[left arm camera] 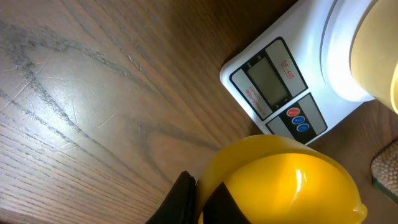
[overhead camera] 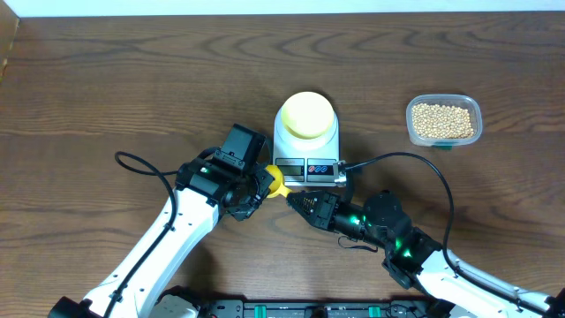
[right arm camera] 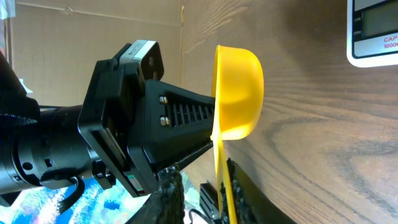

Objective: Scoop item into bowl and weigh 50g on scale

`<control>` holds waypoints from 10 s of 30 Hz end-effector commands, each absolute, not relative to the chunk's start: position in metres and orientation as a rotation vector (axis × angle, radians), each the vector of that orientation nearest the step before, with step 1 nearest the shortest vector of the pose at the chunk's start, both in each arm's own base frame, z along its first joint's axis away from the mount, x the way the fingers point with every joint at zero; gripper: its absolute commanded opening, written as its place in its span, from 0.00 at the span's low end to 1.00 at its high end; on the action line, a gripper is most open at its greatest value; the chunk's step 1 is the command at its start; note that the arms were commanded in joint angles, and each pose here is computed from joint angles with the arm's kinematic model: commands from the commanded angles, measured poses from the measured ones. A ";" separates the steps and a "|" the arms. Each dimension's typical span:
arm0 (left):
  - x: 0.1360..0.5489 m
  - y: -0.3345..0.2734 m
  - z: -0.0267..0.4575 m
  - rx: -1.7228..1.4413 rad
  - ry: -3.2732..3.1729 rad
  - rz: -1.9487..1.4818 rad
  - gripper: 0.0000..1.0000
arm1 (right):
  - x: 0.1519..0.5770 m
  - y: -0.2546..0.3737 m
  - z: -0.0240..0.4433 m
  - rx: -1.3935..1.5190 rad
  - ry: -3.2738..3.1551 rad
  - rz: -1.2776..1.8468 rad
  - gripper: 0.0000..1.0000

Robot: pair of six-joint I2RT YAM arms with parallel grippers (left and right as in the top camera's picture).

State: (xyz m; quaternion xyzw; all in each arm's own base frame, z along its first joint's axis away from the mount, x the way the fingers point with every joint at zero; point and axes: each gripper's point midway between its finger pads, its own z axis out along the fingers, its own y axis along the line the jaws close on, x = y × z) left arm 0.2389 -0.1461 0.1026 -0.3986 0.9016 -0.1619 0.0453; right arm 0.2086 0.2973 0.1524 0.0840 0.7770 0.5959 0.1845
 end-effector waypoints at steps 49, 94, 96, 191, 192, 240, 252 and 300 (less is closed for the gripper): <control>0.237 -0.152 0.105 -1.192 2.765 -0.504 0.40 | 0.216 0.297 0.155 0.132 2.136 1.575 0.01; 0.238 -0.096 0.118 -1.136 2.699 -0.348 0.69 | 0.206 0.187 0.188 -0.141 2.075 1.439 0.01; 0.238 -0.096 0.118 -1.137 2.700 -0.346 0.69 | 0.198 0.183 0.206 -0.194 1.999 1.464 0.01; 0.322 -0.252 0.016 -0.350 2.711 -0.533 0.07 | 0.320 0.016 0.272 0.013 1.909 0.642 0.01; 0.322 -0.252 0.015 -0.350 2.712 -0.532 0.07 | 0.320 0.016 0.272 0.013 1.909 0.642 0.01; 0.304 -0.253 0.004 -0.383 2.757 -0.515 0.07 | 0.320 0.017 0.272 0.013 1.910 0.642 0.01; 0.314 -0.229 0.054 -0.308 2.697 -0.500 0.07 | 0.320 0.016 0.272 0.016 1.910 0.638 0.01; 0.320 -0.257 0.061 -0.112 2.624 -0.558 0.07 | 0.318 0.018 0.192 0.066 2.207 0.634 0.01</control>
